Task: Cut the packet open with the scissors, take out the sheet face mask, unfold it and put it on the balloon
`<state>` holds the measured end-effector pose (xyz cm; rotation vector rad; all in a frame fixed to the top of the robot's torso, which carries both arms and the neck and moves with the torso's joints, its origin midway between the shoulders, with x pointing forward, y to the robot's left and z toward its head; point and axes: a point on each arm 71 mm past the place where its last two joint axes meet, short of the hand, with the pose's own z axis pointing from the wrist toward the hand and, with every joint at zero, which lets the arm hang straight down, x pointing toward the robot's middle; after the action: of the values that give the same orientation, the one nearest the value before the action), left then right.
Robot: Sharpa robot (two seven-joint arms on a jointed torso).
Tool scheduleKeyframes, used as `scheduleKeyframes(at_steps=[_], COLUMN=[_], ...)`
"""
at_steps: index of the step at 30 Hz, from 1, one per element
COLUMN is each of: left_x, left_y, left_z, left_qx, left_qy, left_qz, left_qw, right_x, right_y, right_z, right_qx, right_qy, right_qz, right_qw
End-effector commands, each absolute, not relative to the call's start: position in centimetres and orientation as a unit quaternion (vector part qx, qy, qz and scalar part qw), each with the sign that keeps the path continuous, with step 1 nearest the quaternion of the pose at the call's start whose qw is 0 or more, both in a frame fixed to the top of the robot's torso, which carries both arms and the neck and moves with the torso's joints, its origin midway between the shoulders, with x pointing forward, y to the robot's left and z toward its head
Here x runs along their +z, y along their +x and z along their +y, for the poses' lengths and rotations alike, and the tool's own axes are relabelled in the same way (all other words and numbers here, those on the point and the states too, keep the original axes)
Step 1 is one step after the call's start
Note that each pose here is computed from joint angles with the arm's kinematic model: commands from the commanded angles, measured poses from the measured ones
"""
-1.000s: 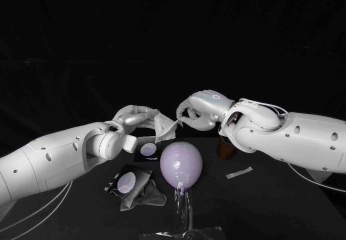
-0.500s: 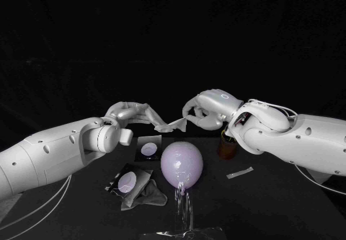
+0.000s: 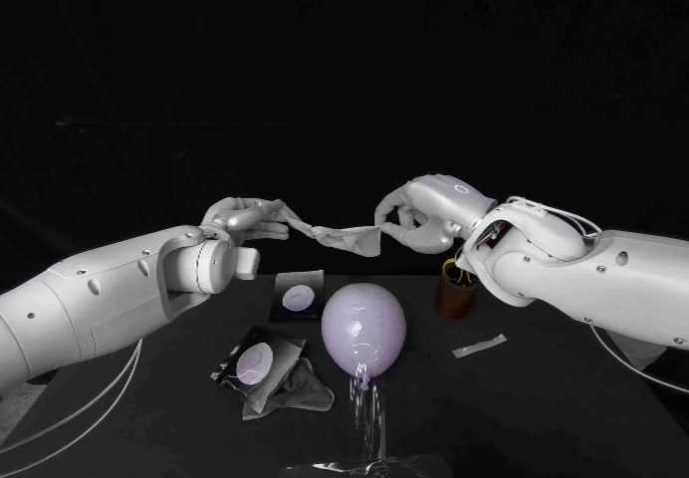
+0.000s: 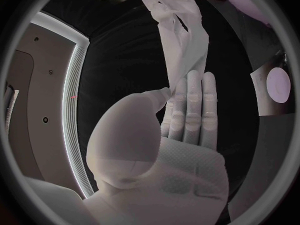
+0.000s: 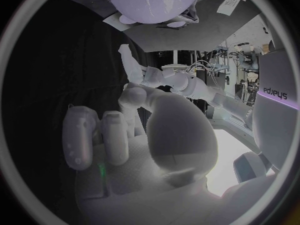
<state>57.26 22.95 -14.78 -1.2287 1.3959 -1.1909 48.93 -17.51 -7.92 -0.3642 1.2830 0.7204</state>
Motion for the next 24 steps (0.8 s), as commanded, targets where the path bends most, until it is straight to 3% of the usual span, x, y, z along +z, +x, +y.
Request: scheduleKeyframes(at_steps=[1, 24], left_x=[-14.6, -14.5], left_y=[57.4, 57.9], left_z=[23.3, 23.1], left_qx=[-0.46, -0.432], left_qy=[-0.517, -0.536], left_qz=[0.553, 0.547], left_qw=[0.464, 0.476], right_x=[-7.7, -7.9], right_y=[49.3, 51.9], right_z=[-18.0, -19.1], right_qx=[0.334, 0.333], right_qy=[-0.133, -0.071], right_qz=[0.577, 0.588], right_qw=[0.733, 0.733])
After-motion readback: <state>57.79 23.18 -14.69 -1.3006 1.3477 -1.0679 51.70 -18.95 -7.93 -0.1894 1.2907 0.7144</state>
